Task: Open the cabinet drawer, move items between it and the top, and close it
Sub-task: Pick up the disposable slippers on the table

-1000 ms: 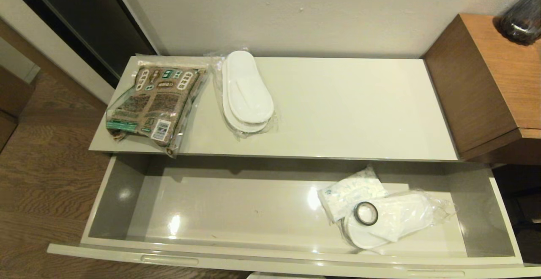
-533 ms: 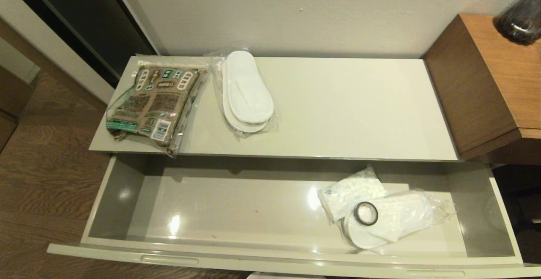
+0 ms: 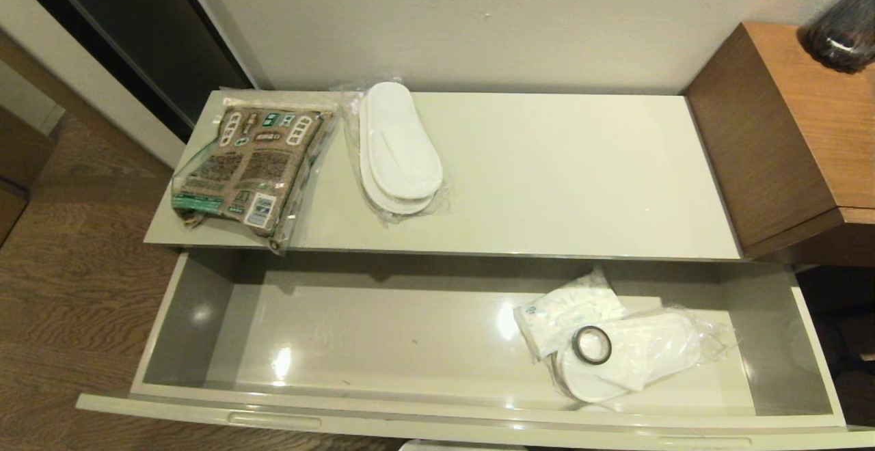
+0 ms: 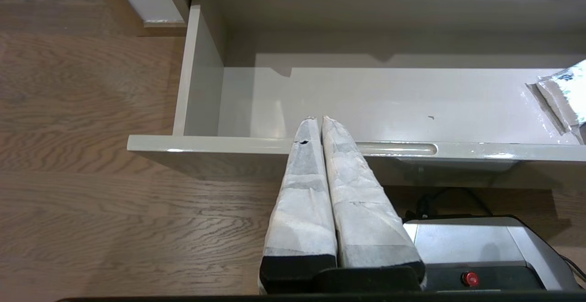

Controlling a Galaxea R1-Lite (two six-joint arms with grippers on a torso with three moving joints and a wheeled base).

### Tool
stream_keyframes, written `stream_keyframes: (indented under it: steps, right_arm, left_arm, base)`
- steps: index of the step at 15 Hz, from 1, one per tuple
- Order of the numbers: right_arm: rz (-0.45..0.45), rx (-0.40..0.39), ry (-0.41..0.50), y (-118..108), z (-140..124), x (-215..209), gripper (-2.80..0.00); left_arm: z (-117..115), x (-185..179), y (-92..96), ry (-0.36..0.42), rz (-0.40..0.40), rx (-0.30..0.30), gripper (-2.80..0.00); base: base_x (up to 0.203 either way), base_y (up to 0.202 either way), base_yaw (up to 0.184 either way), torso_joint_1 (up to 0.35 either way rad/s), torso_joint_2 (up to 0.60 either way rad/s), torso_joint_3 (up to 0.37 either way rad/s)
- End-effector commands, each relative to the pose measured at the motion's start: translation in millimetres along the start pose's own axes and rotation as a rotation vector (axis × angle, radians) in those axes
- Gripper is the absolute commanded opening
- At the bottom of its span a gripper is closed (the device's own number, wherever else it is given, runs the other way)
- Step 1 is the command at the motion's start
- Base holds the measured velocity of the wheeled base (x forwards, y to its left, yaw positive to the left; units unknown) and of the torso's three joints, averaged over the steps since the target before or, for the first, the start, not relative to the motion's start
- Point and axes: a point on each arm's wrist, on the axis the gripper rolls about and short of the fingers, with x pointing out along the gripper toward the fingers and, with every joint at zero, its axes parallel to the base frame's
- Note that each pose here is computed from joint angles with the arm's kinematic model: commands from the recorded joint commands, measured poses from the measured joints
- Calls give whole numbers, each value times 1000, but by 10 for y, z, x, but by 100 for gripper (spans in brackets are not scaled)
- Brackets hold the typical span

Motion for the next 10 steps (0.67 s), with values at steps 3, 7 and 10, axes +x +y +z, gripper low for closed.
stream_keyframes:
  steps: [3,7,10]
  right_arm:
    - [1,-1,4,0,-4,2,-280]
    - [1,-1,4,0,-4,2,-280]
    - [1,-1,4,0,-4,2,-280]
  left_arm:
    - [7,3,-2,66,-11,80,-280]
    - [359,40,5,87,13,37,-280]
    - [1229,396,22,205,50,-62,-280]
  base:
    - [0,0,0,0,0,0]
    - [0,0,0,0,0,0]
    - [0,0,0,0,0,0]
